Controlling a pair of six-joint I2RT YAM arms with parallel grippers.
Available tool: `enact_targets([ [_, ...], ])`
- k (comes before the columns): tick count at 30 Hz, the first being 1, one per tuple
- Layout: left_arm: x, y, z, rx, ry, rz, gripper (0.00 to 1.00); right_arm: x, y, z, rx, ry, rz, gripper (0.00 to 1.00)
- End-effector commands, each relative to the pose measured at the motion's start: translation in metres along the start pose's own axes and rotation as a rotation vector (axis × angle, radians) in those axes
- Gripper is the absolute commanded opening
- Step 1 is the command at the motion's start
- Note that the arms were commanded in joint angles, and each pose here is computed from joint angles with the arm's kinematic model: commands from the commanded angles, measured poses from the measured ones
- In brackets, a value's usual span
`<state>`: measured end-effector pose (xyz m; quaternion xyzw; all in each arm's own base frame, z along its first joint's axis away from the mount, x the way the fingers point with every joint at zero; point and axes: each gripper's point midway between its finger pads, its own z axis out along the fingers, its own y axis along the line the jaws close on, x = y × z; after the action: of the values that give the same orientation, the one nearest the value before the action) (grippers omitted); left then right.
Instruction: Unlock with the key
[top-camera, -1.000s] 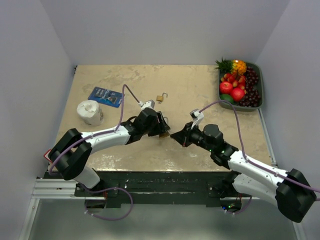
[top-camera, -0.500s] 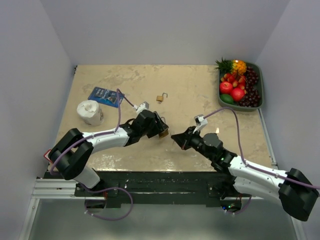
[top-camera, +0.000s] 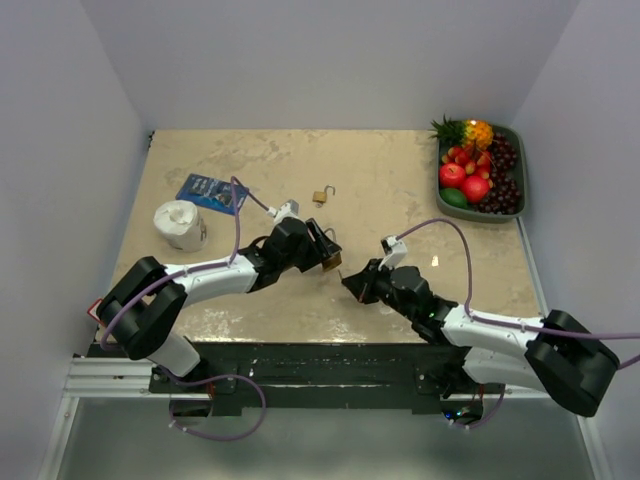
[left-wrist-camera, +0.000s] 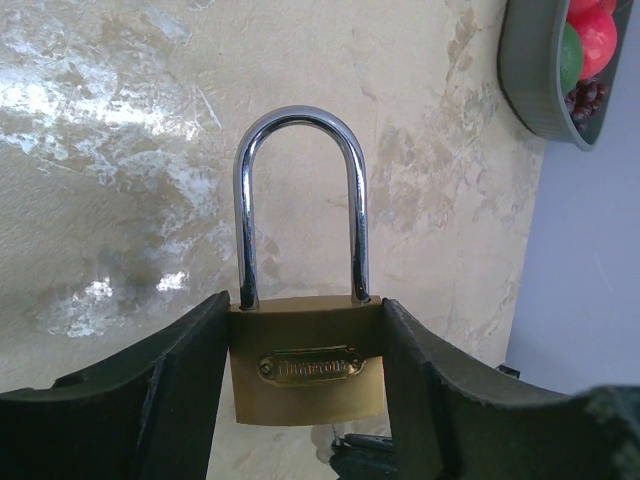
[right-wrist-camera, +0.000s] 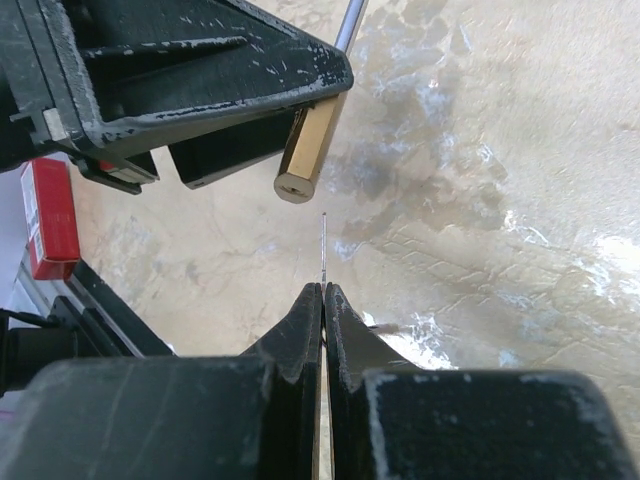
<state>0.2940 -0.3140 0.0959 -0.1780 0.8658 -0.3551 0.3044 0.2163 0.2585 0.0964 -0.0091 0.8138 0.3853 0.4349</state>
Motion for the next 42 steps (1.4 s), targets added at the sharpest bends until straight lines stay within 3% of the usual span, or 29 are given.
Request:
enact_targets([
  [1,-0.015,-0.03,-0.005,0.116,-0.051,-0.044,0.0,-0.016,0.019,0.008,-0.065,-0.067,0.041,0.0],
  [20,-0.021,-0.033,-0.006,0.122,-0.063,-0.031,0.0,-0.018,0.028,0.016,-0.077,-0.059,0.031,0.0],
  [42,-0.022,-0.035,-0.01,0.139,-0.068,-0.024,0.0,-0.035,0.023,0.028,-0.031,-0.14,-0.022,0.0],
])
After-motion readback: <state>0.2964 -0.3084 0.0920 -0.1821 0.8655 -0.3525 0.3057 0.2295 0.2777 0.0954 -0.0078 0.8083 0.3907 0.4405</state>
